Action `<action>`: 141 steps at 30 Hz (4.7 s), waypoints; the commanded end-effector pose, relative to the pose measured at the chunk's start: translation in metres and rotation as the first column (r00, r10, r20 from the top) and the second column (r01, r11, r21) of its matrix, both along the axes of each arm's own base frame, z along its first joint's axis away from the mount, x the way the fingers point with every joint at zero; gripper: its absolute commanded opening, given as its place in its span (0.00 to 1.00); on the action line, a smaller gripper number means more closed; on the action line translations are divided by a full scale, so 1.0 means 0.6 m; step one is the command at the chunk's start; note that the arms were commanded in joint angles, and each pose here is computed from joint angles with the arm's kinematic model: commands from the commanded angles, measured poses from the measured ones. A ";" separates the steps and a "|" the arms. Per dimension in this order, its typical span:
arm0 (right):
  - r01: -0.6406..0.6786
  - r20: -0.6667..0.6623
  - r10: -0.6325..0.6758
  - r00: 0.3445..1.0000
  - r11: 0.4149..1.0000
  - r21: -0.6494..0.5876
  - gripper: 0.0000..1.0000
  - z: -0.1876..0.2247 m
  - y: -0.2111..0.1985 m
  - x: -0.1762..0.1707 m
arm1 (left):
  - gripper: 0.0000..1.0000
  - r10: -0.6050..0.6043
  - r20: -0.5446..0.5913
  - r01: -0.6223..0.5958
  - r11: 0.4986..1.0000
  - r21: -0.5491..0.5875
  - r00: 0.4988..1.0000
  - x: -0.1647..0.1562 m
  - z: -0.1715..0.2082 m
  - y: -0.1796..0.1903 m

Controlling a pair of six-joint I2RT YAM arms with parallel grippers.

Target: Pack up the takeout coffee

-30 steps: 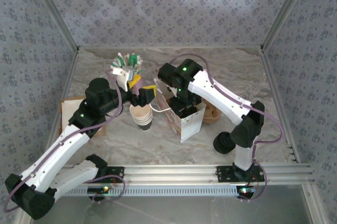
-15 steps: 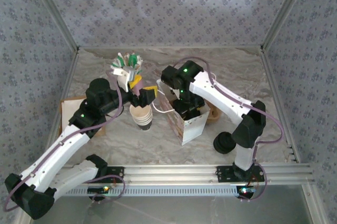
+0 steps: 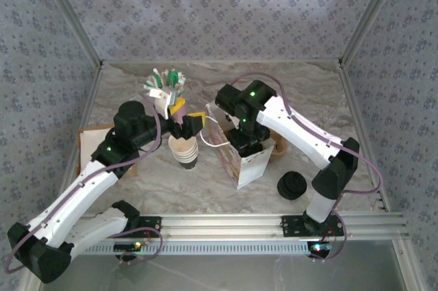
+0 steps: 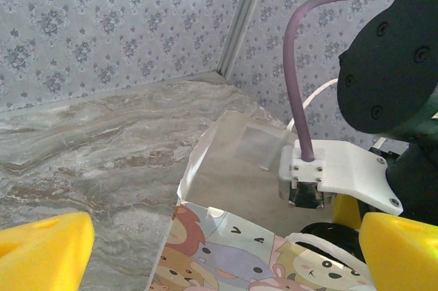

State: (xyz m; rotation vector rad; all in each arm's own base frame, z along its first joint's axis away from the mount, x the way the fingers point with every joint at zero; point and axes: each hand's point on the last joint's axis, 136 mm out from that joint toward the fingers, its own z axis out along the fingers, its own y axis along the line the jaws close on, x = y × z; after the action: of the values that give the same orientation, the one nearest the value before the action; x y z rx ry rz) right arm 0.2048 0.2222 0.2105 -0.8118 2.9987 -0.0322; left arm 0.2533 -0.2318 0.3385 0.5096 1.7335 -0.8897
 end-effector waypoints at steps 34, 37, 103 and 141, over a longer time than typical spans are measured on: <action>0.037 0.027 -0.038 0.999 0.999 0.036 0.63 -0.027 0.016 -0.006 | 0.99 -0.034 0.049 0.035 0.999 -0.016 0.998 -0.007 0.024 -0.009; 0.041 0.017 -0.042 0.999 0.998 0.041 0.63 -0.033 0.016 -0.008 | 0.99 -0.035 0.048 0.035 0.999 -0.017 0.998 -0.007 0.024 -0.010; 0.024 0.073 -0.032 0.997 0.994 0.109 0.63 -0.026 0.008 -0.010 | 0.99 0.018 0.031 -0.022 0.987 0.160 0.999 -0.077 0.065 0.009; 0.017 0.051 -0.022 0.998 0.996 0.088 0.63 -0.053 0.005 -0.008 | 0.99 0.010 -0.004 -0.009 0.979 0.202 1.000 -0.060 0.044 -0.012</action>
State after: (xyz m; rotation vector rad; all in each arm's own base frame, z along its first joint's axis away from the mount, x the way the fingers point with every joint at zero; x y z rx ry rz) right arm 0.2034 0.2333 0.1780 -0.7491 2.9260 0.1066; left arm 0.2194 -0.2389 0.3483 0.6232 1.8842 -0.7110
